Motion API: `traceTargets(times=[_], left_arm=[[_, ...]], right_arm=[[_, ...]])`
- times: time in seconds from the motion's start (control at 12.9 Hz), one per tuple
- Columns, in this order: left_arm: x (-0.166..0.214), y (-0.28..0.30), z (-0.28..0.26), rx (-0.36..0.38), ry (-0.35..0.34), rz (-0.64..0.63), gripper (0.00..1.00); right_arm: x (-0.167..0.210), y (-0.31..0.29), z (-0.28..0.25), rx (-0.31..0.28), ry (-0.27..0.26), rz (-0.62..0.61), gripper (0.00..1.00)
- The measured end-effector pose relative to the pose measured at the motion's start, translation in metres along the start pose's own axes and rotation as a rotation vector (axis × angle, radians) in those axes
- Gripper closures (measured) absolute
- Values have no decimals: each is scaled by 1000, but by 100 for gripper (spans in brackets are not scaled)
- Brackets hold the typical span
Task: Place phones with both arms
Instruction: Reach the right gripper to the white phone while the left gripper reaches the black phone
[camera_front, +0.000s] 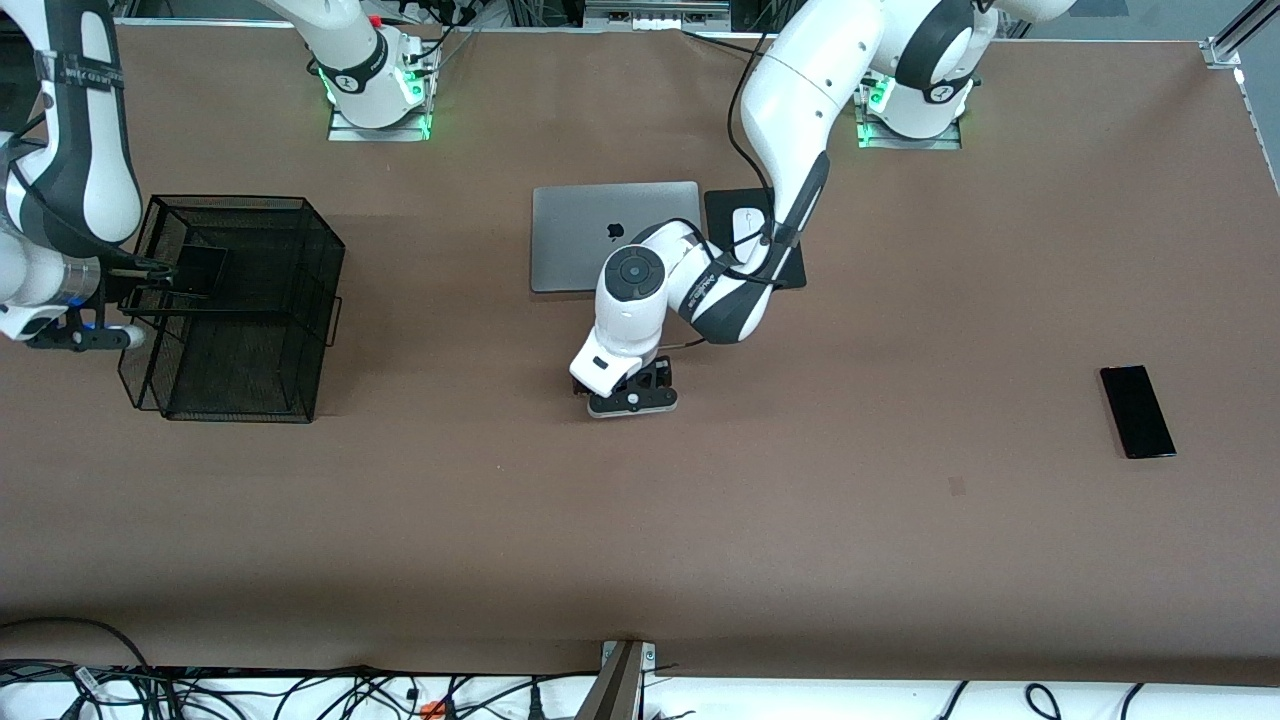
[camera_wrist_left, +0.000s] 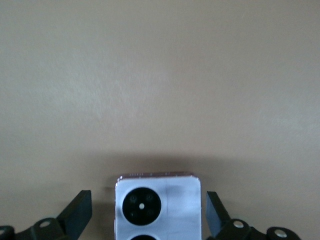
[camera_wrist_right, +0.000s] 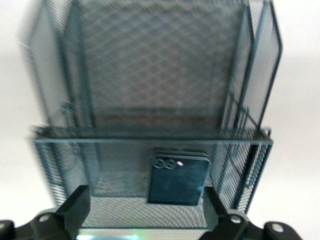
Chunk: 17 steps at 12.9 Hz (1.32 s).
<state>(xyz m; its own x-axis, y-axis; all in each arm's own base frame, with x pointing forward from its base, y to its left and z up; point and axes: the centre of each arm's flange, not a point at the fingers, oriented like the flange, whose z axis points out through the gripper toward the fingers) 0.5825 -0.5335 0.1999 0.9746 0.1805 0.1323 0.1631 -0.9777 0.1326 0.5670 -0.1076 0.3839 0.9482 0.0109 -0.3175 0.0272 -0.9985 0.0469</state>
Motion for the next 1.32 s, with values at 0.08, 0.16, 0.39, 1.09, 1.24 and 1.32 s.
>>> traceTargets(times=[0.08,0.16,0.39,1.09,1.24,1.32], left_arm=[[10,0,-12,-8,21,-9,0],[24,-4,-29,-13,40,-24,0],[87,-52,-102,49,13,-109,0],[261,-461,-284,139,-147,-89,0],[271,-570,-295,136,-155,-106,0],[270,-616,-296,137,-164,-138,0]], right_arm=[[6,-23,-15,-16,23,-7,0],[11,-49,-27,-30,43,-21,0],[22,-136,-49,-68,93,-118,0],[87,-377,22,45,235,-192,0],[89,-446,53,54,271,-146,0],[89,-477,70,57,287,-119,0]])
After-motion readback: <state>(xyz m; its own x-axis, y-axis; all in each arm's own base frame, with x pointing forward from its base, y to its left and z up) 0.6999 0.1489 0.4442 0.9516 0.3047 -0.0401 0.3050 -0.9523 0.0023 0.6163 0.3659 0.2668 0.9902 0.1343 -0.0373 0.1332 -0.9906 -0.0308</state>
